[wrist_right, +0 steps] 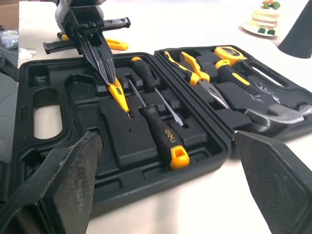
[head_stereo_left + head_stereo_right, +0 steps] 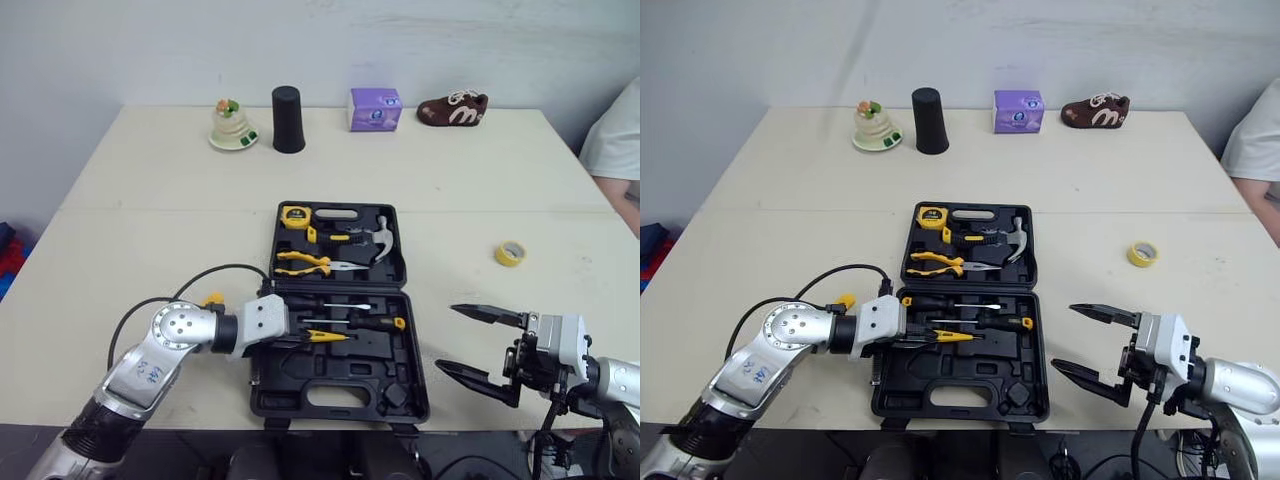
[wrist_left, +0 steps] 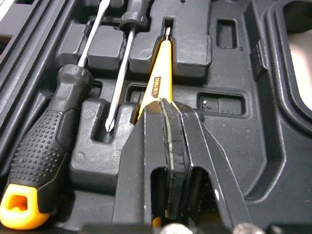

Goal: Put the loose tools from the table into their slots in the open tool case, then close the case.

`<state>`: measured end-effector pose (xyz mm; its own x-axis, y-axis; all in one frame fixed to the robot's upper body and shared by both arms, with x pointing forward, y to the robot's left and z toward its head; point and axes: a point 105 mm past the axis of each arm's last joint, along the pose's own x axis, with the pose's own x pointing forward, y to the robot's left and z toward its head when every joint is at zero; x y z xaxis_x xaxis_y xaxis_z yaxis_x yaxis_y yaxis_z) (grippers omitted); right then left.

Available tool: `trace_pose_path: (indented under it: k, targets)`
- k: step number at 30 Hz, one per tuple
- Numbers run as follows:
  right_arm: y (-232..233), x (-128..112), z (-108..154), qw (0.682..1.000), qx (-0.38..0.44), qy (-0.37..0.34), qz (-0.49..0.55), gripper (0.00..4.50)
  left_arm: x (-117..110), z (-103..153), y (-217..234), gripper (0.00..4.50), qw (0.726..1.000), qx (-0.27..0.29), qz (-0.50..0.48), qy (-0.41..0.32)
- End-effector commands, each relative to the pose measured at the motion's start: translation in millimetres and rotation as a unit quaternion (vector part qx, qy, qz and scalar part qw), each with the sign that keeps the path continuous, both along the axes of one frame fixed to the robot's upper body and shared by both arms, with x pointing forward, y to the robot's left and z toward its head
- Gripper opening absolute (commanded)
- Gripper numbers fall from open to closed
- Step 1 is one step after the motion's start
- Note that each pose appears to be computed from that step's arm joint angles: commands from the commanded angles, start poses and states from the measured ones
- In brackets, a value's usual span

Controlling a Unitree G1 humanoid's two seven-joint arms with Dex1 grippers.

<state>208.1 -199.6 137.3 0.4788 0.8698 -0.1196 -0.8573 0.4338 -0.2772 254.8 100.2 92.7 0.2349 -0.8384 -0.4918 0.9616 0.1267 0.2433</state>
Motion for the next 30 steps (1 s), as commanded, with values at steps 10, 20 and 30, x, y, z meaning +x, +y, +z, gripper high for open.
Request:
trace_pose_path:
  k: [10, 20, 30]
  targets:
    - [-98, -15, 5, 0.987, -0.056, -0.036, -0.147, 4.5, 11, 62, 47, 0.14, 0.981, -0.168, 0.052, -0.086]
    - [-244, -41, 5, 0.872, -0.112, -0.084, -0.469, 4.5, 7, 67, 249, 3.87, 0.862, -0.104, 0.452, -0.206]
    - [-307, -103, -13, 0.772, -0.165, -0.041, -0.613, 4.5, -64, 40, 335, 4.41, 0.774, -0.014, 0.602, -0.196]
